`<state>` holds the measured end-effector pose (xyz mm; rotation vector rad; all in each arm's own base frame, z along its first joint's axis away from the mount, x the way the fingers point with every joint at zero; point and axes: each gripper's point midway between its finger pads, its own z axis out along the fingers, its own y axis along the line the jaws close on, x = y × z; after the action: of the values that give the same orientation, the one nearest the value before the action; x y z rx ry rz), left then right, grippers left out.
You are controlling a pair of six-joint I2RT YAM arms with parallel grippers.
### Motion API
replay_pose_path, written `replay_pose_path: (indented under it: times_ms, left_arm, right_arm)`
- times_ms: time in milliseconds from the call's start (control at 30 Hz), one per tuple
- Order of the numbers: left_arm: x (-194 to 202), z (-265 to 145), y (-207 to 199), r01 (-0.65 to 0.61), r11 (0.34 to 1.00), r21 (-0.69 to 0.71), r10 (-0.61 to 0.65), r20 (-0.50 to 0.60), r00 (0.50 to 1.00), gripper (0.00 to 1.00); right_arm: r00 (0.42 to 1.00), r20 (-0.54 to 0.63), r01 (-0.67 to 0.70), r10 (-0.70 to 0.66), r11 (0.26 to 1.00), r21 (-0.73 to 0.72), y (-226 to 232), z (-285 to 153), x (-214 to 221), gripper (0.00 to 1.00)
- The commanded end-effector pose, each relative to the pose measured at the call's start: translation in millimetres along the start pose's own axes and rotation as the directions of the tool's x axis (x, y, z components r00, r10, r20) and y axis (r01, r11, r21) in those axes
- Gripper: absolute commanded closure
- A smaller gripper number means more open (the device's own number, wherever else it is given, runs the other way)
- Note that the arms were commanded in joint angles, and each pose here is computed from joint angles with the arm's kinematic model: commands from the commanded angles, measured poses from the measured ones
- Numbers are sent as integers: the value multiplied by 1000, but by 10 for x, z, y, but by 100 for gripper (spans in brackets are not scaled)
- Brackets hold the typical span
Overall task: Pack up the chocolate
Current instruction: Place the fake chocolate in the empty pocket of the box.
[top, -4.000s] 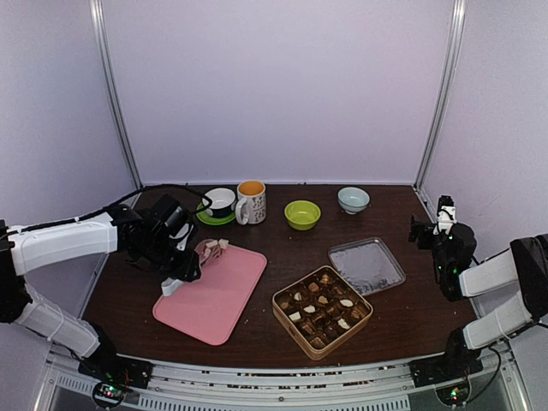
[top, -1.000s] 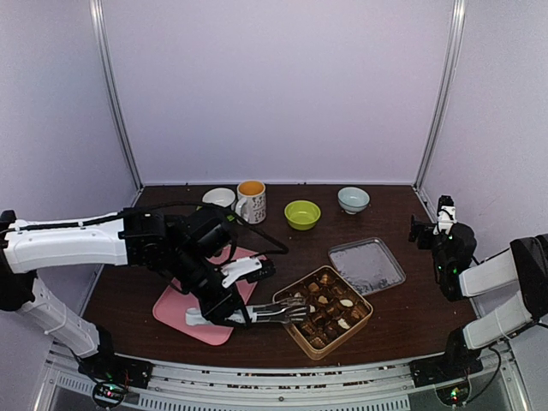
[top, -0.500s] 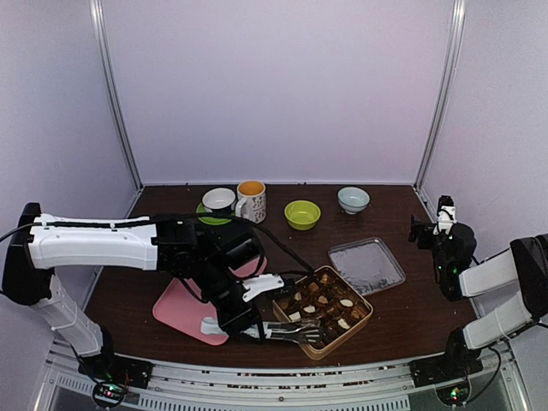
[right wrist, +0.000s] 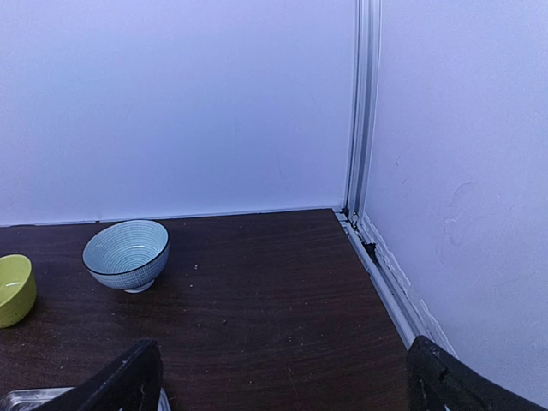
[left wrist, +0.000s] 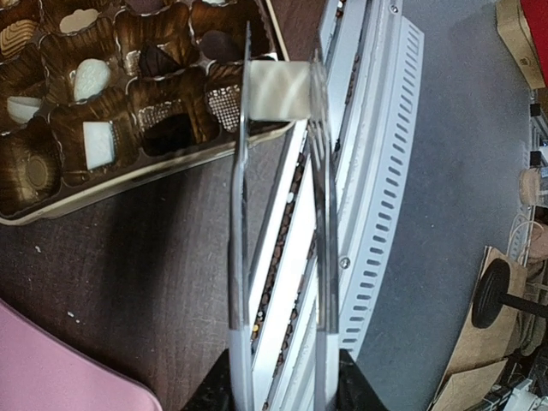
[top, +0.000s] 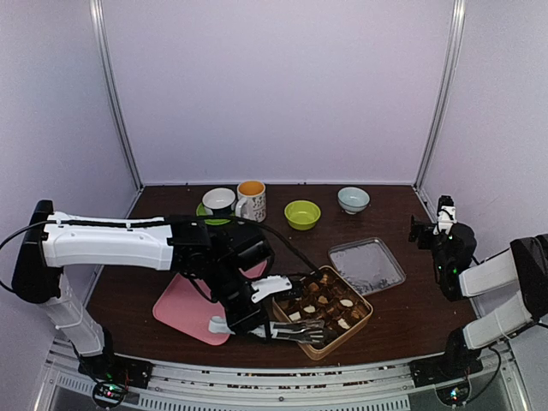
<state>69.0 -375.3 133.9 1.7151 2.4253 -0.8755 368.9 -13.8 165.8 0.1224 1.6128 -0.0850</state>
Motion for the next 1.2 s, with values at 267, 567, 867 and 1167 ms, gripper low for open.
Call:
replay_pose_path:
  times_ms: [267, 567, 867, 1167]
  left_arm:
    - [-177, 25, 43, -51, 998, -27, 52, 37, 998, 75]
    - [-158, 104, 74, -74, 997, -24, 74, 23, 997, 72]
    - [-198, 78, 118, -75, 996, -54, 77, 34, 996, 61]
    - [-237, 51, 168, -89, 992, -89, 93, 45, 995, 58]
  right_arm:
    - [1000, 26, 0, 0, 1000, 0, 0, 26, -87, 0]
    - [1000, 26, 0, 0, 1000, -3, 6, 26, -87, 0]
    - [1000, 25, 0, 0, 1000, -1, 2, 26, -83, 0]
    - [1000, 24, 0, 0, 1000, -1, 0, 24, -79, 0]
